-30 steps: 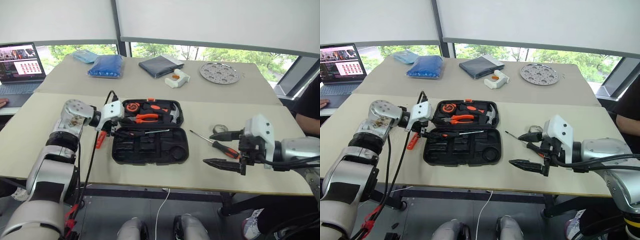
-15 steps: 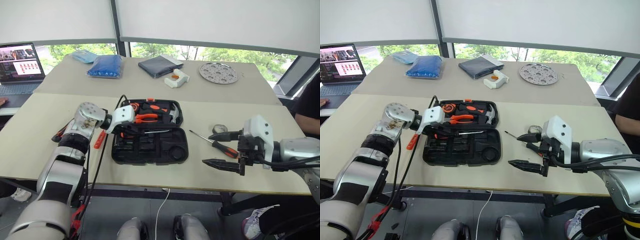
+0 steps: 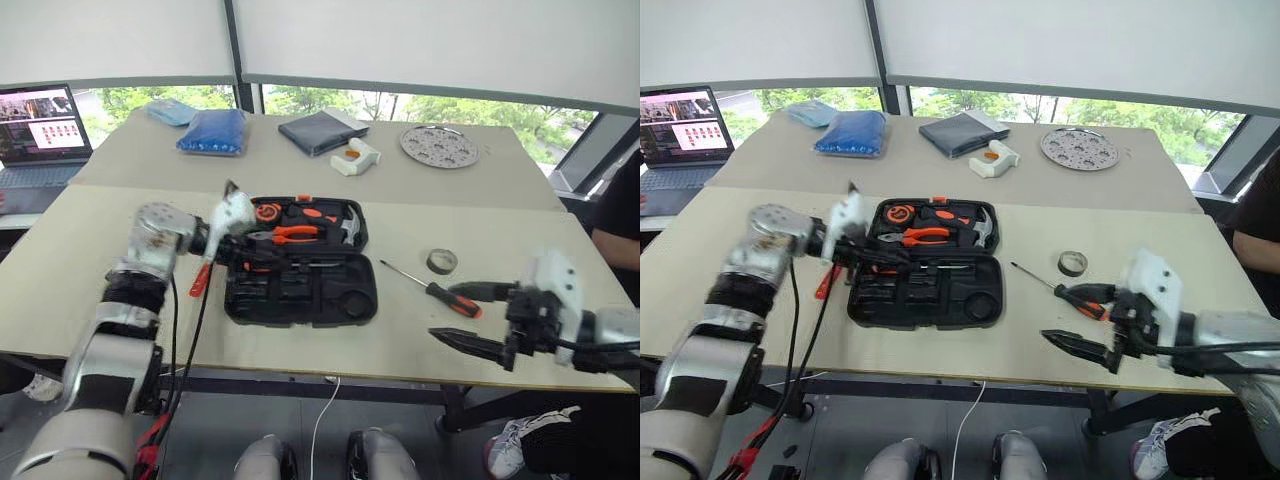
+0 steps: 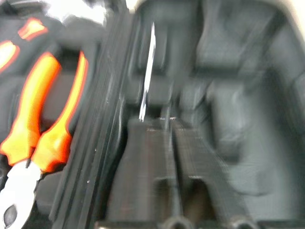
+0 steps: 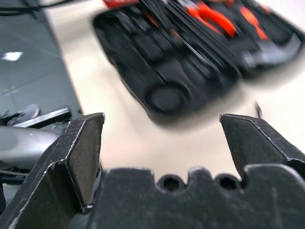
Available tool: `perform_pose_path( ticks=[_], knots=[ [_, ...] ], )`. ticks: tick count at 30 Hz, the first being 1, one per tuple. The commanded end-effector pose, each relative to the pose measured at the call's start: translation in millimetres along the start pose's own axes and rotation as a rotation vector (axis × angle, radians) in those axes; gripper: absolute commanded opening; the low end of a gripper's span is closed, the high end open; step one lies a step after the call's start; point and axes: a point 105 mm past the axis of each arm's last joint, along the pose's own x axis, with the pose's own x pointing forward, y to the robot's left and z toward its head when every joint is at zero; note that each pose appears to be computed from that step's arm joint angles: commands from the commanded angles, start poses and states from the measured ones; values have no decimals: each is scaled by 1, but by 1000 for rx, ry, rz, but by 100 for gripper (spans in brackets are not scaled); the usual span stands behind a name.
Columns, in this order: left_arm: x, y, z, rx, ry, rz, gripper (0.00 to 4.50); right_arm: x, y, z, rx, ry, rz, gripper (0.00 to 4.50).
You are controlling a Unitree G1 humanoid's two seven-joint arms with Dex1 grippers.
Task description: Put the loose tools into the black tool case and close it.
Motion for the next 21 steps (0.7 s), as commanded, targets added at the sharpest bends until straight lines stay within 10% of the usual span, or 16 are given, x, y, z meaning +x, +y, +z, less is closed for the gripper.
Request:
perform_pose_path(
  ticks=[1, 7, 17, 21],
  knots=[
    [-14, -14, 35, 20, -113, 0, 221, -28, -31, -13, 38, 28, -187, 450],
    [-15, -45, 36, 17, -101, -88, 446, -32, -67, -40, 74, 98, -292, 450],
    [-9, -65, 22, 97, -15, -101, 449, 35, -88, -63, 95, 153, -199, 450],
    [-15, -66, 10, 95, 27, -64, 450, 47, -87, -73, 92, 176, -169, 307]
  ],
)
